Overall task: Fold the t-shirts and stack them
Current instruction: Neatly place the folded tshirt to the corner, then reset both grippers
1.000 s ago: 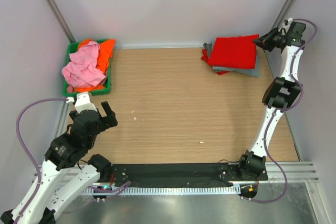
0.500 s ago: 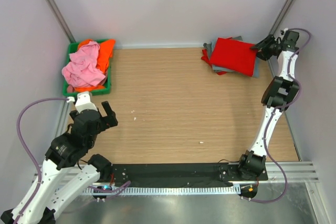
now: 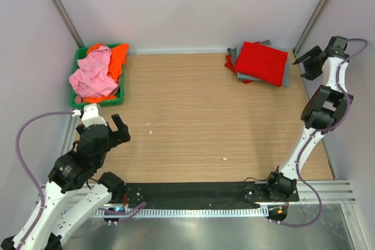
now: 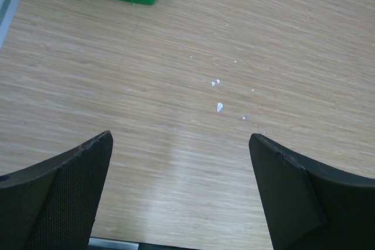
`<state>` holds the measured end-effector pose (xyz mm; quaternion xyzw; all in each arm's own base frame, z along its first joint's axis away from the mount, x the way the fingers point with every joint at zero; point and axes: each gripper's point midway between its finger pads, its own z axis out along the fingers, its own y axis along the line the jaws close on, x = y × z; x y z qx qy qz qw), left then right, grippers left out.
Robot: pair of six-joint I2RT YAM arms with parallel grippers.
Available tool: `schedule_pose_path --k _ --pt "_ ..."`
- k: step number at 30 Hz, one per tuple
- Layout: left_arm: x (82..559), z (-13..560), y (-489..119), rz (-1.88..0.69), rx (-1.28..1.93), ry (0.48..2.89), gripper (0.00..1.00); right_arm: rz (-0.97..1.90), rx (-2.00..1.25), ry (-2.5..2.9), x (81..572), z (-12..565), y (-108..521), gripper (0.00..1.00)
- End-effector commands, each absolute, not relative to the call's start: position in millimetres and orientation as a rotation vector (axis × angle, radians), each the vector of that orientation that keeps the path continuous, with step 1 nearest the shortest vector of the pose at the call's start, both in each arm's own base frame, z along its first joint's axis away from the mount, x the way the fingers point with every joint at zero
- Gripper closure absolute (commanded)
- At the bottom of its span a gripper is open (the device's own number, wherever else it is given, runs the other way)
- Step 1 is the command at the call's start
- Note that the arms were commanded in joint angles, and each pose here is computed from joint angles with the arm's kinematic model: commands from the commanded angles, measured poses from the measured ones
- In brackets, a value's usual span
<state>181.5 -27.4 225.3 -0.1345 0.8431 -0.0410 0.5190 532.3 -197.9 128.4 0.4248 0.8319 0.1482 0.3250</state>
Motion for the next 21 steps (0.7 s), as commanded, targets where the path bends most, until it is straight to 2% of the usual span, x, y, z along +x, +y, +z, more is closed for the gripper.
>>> schedule_pose_path --k 1,2,4,5,6,8,10,12,14,15,18,19,21 --pt "185.2 233.9 -27.6 -0.126 -0.351 1.972 0.00 0.121 1.218 1.835 495.7 234.4 -269.1 0.29" --pt "184.8 234.7 -26.8 -0.127 -0.355 1.966 0.00 0.122 1.174 1.859 497.7 239.1 -245.3 0.29" --pt "184.0 235.7 -26.6 -0.135 -0.356 1.959 0.00 0.038 1.075 1.824 486.7 283.9 -219.7 0.29" --pt "183.8 236.2 -26.1 -0.136 -0.358 1.956 0.00 0.038 1.004 1.859 490.4 286.3 -185.1 0.29" --pt "183.3 237.0 -25.6 -0.138 -0.362 1.951 0.00 0.037 0.932 1.818 480.0 319.7 -159.1 0.29" --pt "182.8 236.6 -24.2 -0.133 -0.367 1.951 0.00 0.015 0.832 1.842 471.9 317.1 -121.4 0.29" --pt "182.8 236.1 -23.5 -0.128 -0.373 1.952 0.00 0.123 0.682 1.823 454.0 340.1 -51.9 0.29" --pt "182.9 235.8 -22.8 -0.123 -0.376 1.952 0.00 0.189 0.611 1.863 436.9 309.6 -11.0 0.29" --pt "183.3 235.4 -22.8 -0.120 -0.378 1.953 0.00 0.314 0.479 1.851 407.8 312.8 46.3 0.29" --pt "183.2 235.4 -23.0 -0.121 -0.376 1.954 0.00 0.324 0.469 1.900 396.7 278.7 59.5 0.29" --pt "183.4 235.2 -23.1 -0.120 -0.376 1.955 0.00 0.473 0.339 1.967 354.3 239.4 123.7 0.29" --pt "183.5 235.0 -23.3 -0.120 -0.377 1.956 0.00 0.525 0.266 1.998 337.2 229.2 152.6 0.27" --pt "183.4 234.3 -22.7 -0.115 -0.379 1.958 0.01 0.525 0.235 2.052 313.6 199.6 172.4 0.20"
